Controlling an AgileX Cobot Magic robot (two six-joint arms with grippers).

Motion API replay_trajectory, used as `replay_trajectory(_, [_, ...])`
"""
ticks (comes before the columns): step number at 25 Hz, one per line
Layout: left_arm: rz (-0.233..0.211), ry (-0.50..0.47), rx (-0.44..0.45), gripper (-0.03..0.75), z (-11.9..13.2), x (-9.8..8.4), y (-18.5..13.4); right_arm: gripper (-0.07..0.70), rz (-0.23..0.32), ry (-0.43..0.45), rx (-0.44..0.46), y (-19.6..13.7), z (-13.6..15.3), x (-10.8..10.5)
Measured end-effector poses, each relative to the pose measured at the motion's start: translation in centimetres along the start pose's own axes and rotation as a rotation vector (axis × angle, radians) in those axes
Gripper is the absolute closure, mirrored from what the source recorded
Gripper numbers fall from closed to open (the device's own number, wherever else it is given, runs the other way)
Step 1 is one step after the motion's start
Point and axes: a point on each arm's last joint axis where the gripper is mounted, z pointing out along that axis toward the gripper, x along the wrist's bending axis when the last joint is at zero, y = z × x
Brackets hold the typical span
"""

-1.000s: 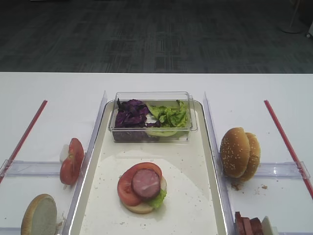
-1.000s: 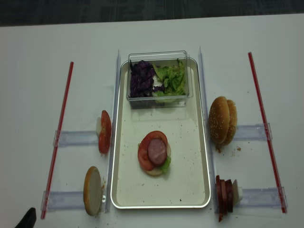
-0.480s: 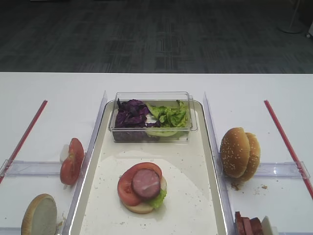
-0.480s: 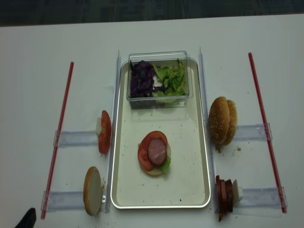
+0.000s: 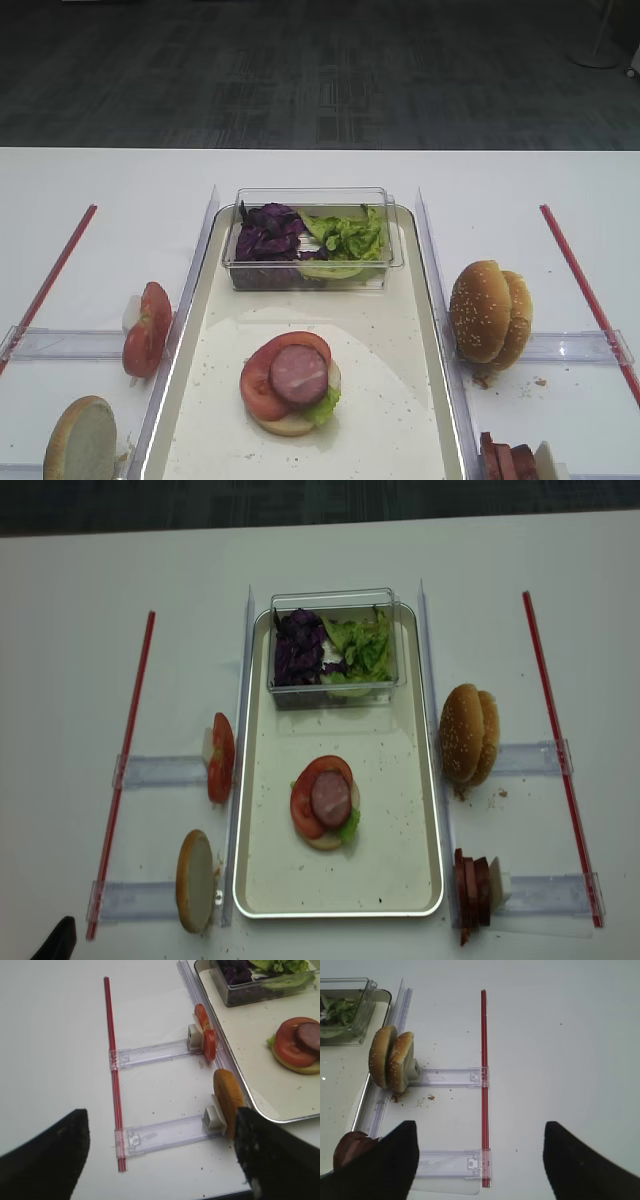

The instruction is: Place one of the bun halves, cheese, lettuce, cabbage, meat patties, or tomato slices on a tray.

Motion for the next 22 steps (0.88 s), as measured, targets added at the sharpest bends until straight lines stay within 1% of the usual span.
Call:
replay_trajectory(3, [0.0, 0.0, 0.0, 0.17, 0.0, 0.0, 0.0, 0.088, -0.005, -0.001, -0.019, -0.5, -0.1, 0.0])
replay_trajectory(6, [0.0, 0.0, 0.0, 0.169, 0.0, 0.0, 0.0, 0.088, -0.008, 0.004, 0.016, -1.2, 0.8, 0.0])
replay_trajectory(8, [0.0, 0.0, 0.0, 0.17, 0.0, 0.0, 0.0, 0.088, -0.018, 0.01, 0.023, -1.4, 1.1, 0.0])
replay_trajectory(11, [0.0, 0.0, 0.0, 0.17, 0.0, 0.0, 0.0, 0.088, -0.026, 0.015, 0.02, -1.4, 1.2, 0.1])
replay_trajectory(22, [0.0, 0.0, 0.0, 0.17, 0.0, 0.0, 0.0, 0.088, -0.026, 0.014, 0.023, -1.4, 1.3, 0.1])
